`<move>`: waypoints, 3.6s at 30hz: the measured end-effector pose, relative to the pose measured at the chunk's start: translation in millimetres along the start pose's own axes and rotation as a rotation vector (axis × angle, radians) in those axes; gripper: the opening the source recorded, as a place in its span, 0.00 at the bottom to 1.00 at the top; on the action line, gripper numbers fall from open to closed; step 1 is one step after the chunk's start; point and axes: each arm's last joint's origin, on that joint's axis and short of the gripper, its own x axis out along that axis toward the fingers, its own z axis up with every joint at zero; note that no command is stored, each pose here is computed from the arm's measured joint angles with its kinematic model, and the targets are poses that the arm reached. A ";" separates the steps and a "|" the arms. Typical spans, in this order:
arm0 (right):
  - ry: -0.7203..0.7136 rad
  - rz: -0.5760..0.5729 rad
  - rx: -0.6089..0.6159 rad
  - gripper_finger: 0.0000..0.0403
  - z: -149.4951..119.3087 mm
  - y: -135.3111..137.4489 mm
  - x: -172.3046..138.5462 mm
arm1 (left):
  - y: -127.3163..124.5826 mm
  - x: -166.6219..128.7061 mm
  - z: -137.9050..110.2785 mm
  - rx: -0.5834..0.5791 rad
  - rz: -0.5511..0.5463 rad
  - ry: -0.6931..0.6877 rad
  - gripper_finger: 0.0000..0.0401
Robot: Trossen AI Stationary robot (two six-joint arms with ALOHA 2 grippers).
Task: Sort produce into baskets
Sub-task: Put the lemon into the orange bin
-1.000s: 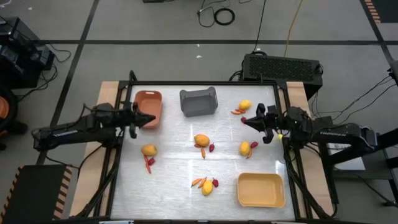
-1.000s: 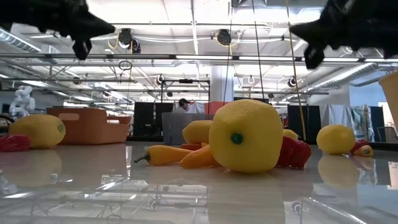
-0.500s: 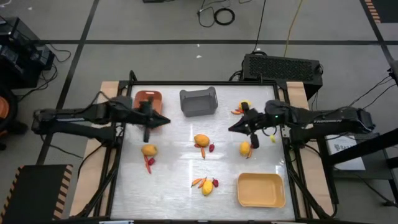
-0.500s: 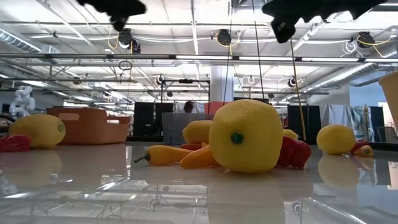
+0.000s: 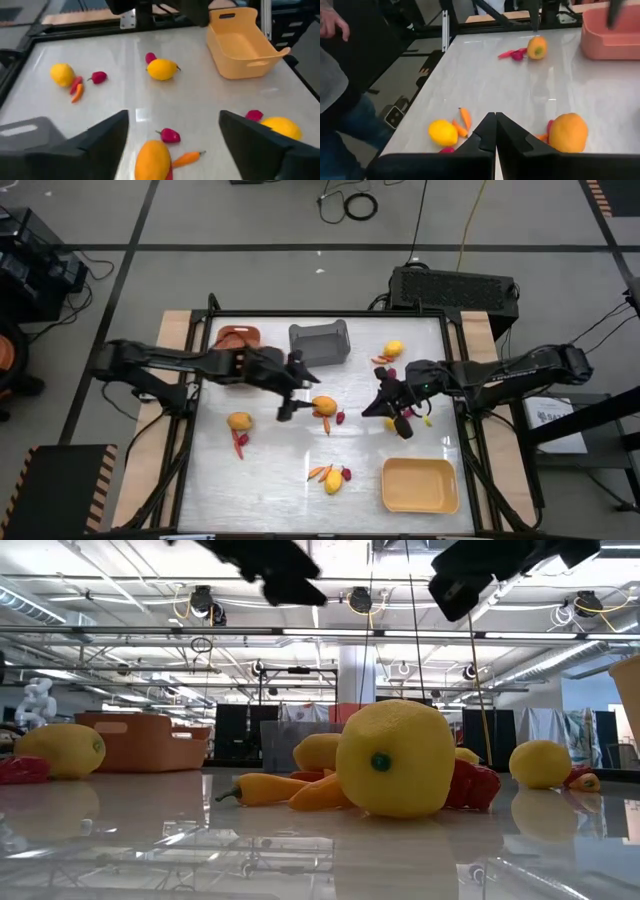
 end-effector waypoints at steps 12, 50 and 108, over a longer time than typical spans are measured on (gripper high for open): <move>0.100 -0.006 0.018 0.00 -10.1 2.1 0.3 | 6.3 79.1 -29.5 0.042 -0.041 0.258 0.92; 0.180 -0.023 0.009 0.00 -21.4 -8.3 21.0 | 18.8 126.3 -82.0 0.076 0.050 0.474 0.81; 0.109 -0.043 -0.052 0.00 -13.9 -14.1 20.3 | 101.4 -128.9 -171.7 -0.997 0.937 0.468 0.63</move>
